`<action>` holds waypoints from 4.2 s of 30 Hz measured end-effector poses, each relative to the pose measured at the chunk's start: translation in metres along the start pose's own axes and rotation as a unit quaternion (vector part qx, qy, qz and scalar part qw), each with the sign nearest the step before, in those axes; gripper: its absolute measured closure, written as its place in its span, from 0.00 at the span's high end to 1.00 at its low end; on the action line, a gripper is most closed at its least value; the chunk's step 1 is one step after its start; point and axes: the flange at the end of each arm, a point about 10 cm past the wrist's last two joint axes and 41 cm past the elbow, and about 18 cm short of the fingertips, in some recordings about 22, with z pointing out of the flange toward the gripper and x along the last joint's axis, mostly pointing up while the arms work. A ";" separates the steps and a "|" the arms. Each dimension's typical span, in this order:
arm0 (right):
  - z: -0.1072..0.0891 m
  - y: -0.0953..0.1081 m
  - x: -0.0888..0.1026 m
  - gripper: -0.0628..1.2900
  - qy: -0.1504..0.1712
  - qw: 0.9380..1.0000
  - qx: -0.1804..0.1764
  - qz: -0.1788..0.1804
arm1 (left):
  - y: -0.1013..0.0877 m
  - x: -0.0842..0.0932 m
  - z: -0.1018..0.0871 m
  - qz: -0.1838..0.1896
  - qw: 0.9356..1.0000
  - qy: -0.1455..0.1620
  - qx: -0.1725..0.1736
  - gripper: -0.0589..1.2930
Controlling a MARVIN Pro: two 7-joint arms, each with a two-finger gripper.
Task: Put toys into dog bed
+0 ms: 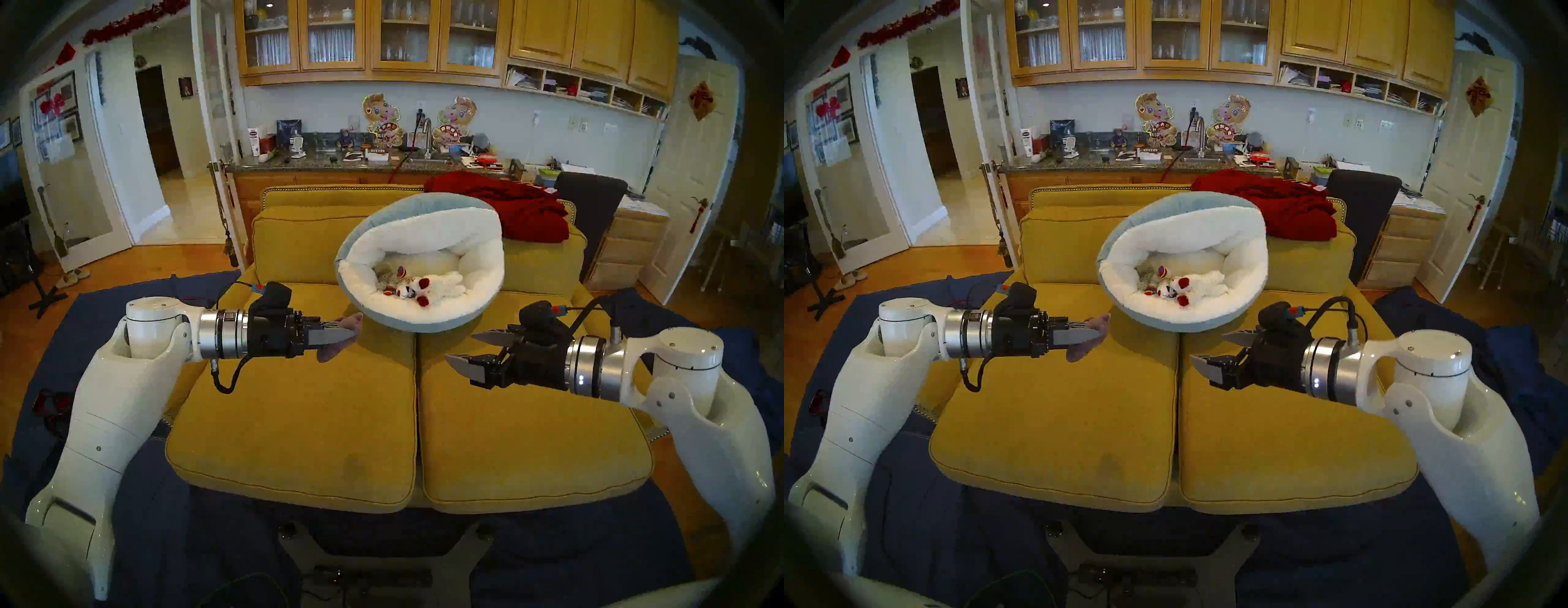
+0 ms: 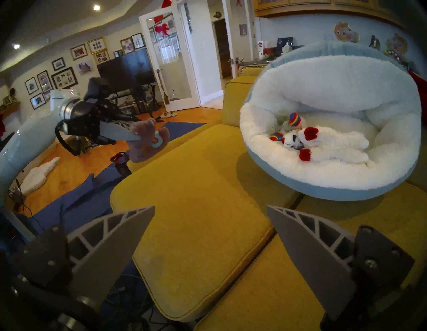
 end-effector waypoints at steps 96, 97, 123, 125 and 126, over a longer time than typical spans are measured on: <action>0.075 -0.038 0.039 0.98 -0.073 0.994 0.071 -0.025 | -0.017 0.044 0.066 -0.035 0.994 0.046 -0.090 0.08; 0.076 -0.037 0.039 0.98 -0.074 0.995 0.068 -0.028 | -0.016 0.045 0.067 -0.036 0.994 0.047 -0.091 0.08; 0.077 -0.019 0.061 0.98 -0.025 0.999 -0.023 -0.028 | 0.011 0.050 0.076 -0.068 0.986 0.079 -0.128 0.08; 0.077 -0.019 0.062 0.98 -0.023 0.999 -0.024 -0.026 | 0.012 0.049 0.076 -0.069 0.986 0.082 -0.130 0.08; 0.077 -0.018 0.063 0.98 -0.020 0.999 -0.025 -0.022 | 0.012 0.049 0.076 -0.070 0.985 0.086 -0.133 0.08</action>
